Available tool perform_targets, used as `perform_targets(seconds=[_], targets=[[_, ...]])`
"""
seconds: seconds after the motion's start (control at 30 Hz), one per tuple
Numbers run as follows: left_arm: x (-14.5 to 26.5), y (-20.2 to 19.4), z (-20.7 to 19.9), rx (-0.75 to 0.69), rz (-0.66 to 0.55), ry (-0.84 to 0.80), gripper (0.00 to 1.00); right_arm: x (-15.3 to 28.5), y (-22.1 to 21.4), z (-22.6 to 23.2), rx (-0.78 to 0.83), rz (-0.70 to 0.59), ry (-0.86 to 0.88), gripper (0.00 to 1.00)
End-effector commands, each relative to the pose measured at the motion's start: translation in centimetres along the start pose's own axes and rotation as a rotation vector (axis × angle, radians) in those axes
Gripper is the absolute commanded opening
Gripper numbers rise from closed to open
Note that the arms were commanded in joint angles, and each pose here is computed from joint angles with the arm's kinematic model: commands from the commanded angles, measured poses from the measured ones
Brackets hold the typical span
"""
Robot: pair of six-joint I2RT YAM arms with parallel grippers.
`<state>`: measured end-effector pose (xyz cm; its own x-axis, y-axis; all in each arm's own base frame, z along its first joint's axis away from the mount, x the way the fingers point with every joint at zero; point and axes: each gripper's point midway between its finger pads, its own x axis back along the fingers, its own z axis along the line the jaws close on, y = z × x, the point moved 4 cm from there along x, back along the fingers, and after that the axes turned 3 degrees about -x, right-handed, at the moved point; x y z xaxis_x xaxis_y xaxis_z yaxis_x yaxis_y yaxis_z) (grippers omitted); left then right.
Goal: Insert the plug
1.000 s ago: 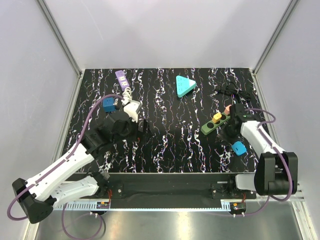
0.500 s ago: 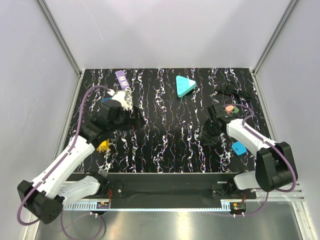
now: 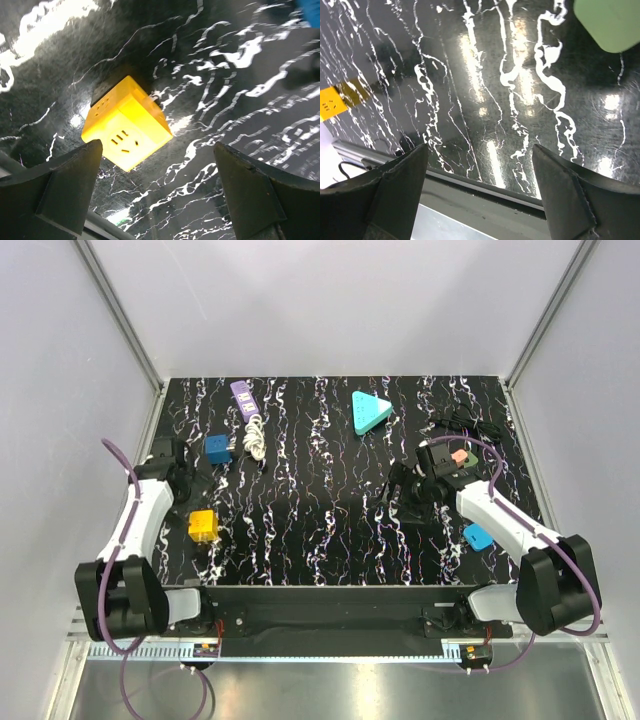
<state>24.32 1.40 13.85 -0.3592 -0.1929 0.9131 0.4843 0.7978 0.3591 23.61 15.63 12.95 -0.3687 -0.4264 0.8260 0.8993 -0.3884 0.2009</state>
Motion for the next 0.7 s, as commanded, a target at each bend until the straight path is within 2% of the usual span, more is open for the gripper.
perform_targets(seconds=[0.0,0.23,0.5,0.67], targets=[[-1.0,0.4,-0.3,0.063,-0.014,0.03,0.99,1.2,1.1,2.5,0.089,-0.028,0.108,0.91],[-3.4,-0.6,1.6,0.053,0.002,0.147,0.98,1.3,1.3,3.2,0.126,-0.012,0.141,0.91],[-4.4,-1.7,2.2,0.025,0.04,0.173,0.94,0.9,1.1,3.0,0.148,0.002,0.139,0.91],[-2.1,0.1,2.1,-0.011,-0.093,0.181,0.97,1.1,1.1,3.1,0.153,-0.003,0.141,0.91]])
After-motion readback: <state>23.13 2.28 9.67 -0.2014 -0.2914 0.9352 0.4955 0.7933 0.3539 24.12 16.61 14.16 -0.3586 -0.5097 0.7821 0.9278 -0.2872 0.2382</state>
